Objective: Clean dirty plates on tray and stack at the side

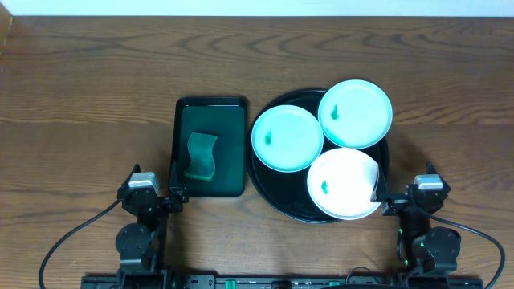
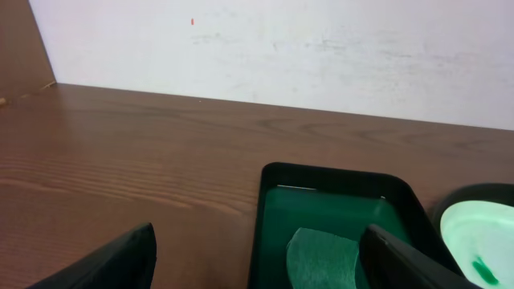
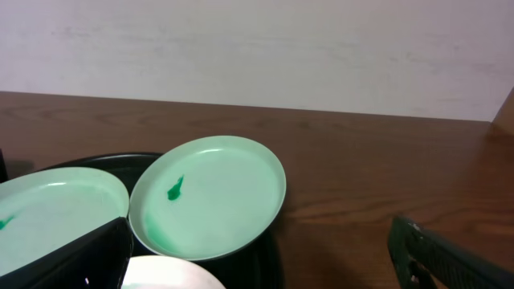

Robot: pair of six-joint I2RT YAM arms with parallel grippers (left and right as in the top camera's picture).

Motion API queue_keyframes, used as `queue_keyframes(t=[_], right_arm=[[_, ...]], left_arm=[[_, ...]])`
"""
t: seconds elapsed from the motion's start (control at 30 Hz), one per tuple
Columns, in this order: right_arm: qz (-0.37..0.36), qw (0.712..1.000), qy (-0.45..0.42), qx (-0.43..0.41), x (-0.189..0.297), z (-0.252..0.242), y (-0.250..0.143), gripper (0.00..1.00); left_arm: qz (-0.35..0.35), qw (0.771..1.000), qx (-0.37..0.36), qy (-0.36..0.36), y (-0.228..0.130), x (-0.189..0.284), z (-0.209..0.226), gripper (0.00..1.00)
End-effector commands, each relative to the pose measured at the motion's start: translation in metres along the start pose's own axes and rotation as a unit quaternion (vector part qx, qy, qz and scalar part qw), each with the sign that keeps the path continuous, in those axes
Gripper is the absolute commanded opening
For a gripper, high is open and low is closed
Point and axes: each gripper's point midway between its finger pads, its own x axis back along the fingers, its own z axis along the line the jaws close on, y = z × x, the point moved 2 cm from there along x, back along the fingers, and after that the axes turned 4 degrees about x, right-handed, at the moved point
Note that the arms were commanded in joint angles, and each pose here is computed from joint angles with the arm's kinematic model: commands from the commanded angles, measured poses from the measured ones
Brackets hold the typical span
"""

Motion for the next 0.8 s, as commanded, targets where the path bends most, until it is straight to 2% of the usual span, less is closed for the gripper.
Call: queue_keyframes(t=[0.0, 0.6, 0.7, 0.77], right_arm=[[0.003, 1.000, 0.006, -0.006, -0.0002, 0.0024, -0.0016, 0.99], [0.003, 1.000, 0.006, -0.006, -0.0002, 0.0025, -0.0015, 0.99], [0.002, 1.000, 0.007, -0.007, -0.0002, 0.0027, -0.0014, 0.99], [0.002, 1.000, 0.007, -0.007, -0.0002, 0.0027, -0.0014, 0.99]], left_arm=[[0.029, 0.999, -0.009, 0.010, -0.0149, -0.0004, 0.0041, 0.81], [0.029, 1.000, -0.007, 0.010, -0.0148, -0.0004, 0.0040, 0.81], [0.028, 0.999, 0.044, 0.010, -0.0144, -0.0003, 0.0037, 0.81], [0.032, 0.997, 0.065, -0.017, -0.0135, 0.0003, -0.0052, 0.81]])
